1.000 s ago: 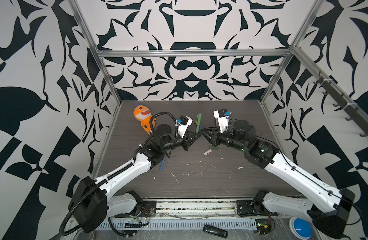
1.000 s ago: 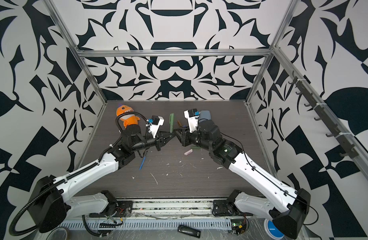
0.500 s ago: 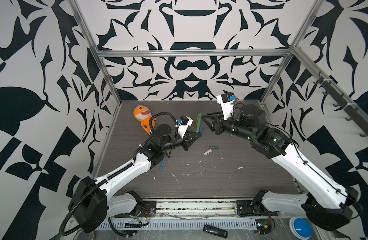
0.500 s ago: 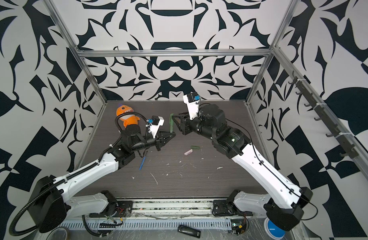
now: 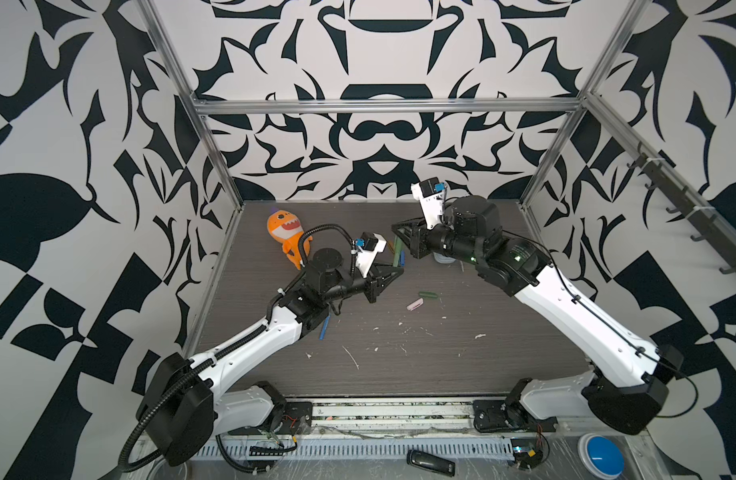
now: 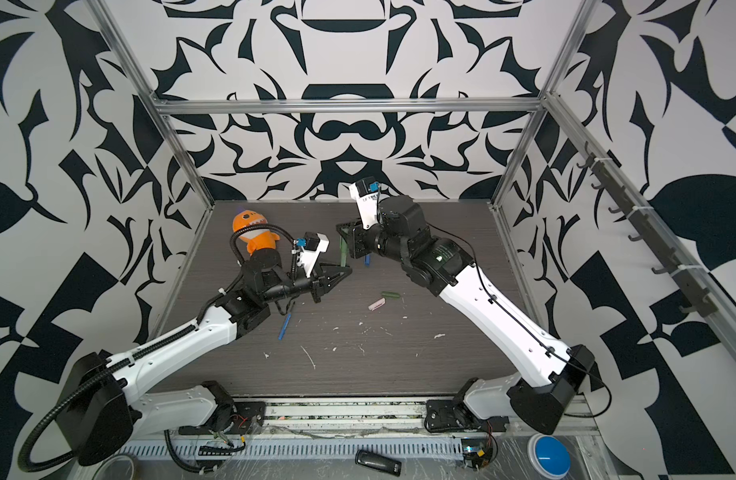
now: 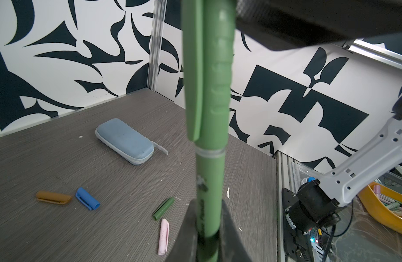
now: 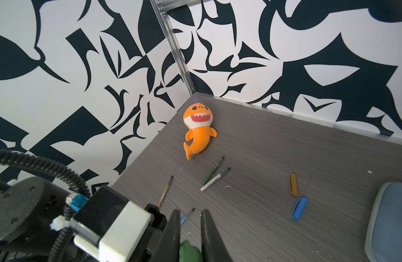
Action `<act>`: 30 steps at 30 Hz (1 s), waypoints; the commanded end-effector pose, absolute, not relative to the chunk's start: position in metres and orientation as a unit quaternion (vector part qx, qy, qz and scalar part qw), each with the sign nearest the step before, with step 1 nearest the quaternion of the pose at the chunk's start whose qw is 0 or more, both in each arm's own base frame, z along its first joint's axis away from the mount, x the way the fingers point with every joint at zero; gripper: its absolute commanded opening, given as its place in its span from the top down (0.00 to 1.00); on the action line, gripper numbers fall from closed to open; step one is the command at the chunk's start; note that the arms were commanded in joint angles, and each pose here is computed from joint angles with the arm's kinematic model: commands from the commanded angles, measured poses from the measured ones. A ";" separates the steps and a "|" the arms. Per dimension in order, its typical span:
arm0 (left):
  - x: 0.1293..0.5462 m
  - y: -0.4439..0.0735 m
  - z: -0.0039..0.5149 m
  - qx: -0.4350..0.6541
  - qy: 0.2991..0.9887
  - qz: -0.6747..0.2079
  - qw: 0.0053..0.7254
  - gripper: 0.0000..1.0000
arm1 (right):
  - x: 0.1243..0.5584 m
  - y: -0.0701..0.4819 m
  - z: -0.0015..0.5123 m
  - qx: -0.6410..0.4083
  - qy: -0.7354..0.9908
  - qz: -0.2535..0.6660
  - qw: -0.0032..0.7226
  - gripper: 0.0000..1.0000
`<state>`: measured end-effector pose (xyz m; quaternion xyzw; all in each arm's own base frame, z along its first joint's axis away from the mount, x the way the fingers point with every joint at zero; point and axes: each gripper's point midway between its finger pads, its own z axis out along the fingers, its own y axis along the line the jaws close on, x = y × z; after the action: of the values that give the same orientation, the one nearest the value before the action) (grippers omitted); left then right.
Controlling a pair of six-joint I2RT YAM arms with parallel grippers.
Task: Insert the pens into the pen caps
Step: 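Press the green cap down onto the pen tip with the right gripper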
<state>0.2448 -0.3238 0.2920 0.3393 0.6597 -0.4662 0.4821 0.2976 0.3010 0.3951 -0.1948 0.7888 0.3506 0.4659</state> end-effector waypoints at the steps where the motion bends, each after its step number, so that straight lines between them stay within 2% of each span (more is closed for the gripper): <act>1: 0.241 -0.321 0.318 0.347 0.633 -0.472 0.507 1.00 | 0.289 0.299 0.406 -0.194 0.775 0.372 0.472 0.93; 7: 0.241 -0.318 0.335 0.339 0.625 -0.471 0.523 1.00 | 0.283 0.299 0.389 -0.191 0.784 0.380 0.452 0.99; 21: 0.266 -0.310 0.426 0.296 0.591 -0.456 0.596 1.00 | 0.268 0.293 0.312 -0.199 0.820 0.362 0.396 1.00; 30: 0.283 -0.311 0.454 0.285 0.575 -0.455 0.617 1.00 | 0.258 0.285 0.261 -0.199 0.844 0.341 0.364 1.00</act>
<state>0.2537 -0.3356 0.3112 0.3499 0.6992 -0.4480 0.4336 0.3021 0.2742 0.3969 -0.1357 0.7224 0.3818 0.5603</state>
